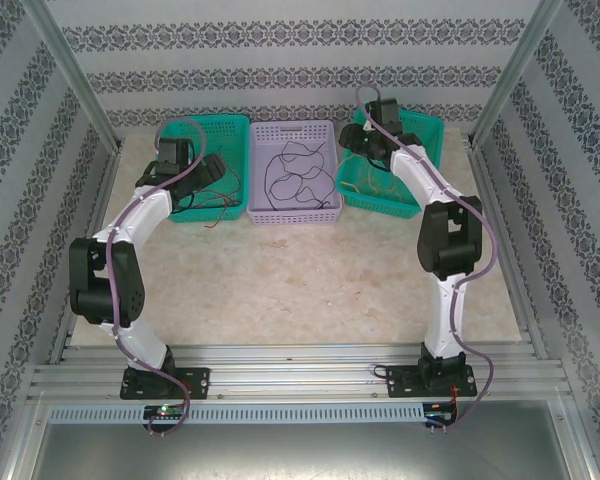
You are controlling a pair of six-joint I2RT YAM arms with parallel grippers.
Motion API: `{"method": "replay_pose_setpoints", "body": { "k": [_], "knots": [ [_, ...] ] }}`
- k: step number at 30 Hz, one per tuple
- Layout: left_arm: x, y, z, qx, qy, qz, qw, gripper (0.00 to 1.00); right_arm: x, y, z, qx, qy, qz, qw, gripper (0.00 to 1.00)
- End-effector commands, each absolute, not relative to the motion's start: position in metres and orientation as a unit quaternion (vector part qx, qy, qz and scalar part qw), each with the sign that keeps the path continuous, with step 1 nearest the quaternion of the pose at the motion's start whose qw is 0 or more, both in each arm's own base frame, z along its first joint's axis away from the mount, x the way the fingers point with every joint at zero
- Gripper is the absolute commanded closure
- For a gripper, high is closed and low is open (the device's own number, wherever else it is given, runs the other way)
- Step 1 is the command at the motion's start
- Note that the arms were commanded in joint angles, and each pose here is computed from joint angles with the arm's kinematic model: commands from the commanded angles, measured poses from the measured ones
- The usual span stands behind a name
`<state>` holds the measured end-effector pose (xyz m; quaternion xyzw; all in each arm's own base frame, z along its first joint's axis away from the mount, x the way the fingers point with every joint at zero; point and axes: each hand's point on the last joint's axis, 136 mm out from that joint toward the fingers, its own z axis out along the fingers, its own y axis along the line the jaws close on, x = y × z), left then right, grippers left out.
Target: Untangle the cables
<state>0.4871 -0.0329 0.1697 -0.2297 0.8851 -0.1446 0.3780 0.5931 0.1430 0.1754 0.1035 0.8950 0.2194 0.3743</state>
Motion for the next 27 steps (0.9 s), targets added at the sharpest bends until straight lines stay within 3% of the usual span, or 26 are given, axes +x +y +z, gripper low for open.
{"method": "replay_pose_setpoints", "body": {
  "k": [1, 5, 9, 17, 22, 27],
  "knots": [
    [0.469, -0.042, 0.177, -0.235, 0.886, -0.158, 0.368, 0.05, 0.587, 0.144, 0.133, 0.117, 0.92, 0.21, 0.31, 0.58],
    [0.458, -0.045, 0.182, -0.234, 0.885, -0.156, 0.372, 0.04, 0.585, 0.145, 0.132, 0.08, 0.93, 0.141, 0.33, 0.58],
    [0.454, -0.051, 0.178, -0.229, 0.887, -0.159, 0.367, 0.04, 0.588, 0.135, 0.113, 0.109, 0.931, 0.145, 0.317, 0.58],
    [0.45, -0.056, 0.174, -0.223, 0.892, -0.157, 0.361, 0.04, 0.581, 0.119, 0.062, 0.163, 0.932, 0.168, 0.277, 0.7],
    [0.45, -0.059, 0.174, -0.221, 0.893, -0.154, 0.36, 0.04, 0.579, 0.115, 0.059, 0.179, 0.93, 0.172, 0.27, 0.85],
    [0.449, -0.06, 0.174, -0.217, 0.895, -0.149, 0.36, 0.04, 0.579, 0.111, 0.1, 0.173, 0.917, 0.172, 0.317, 0.99]
  ]
}}
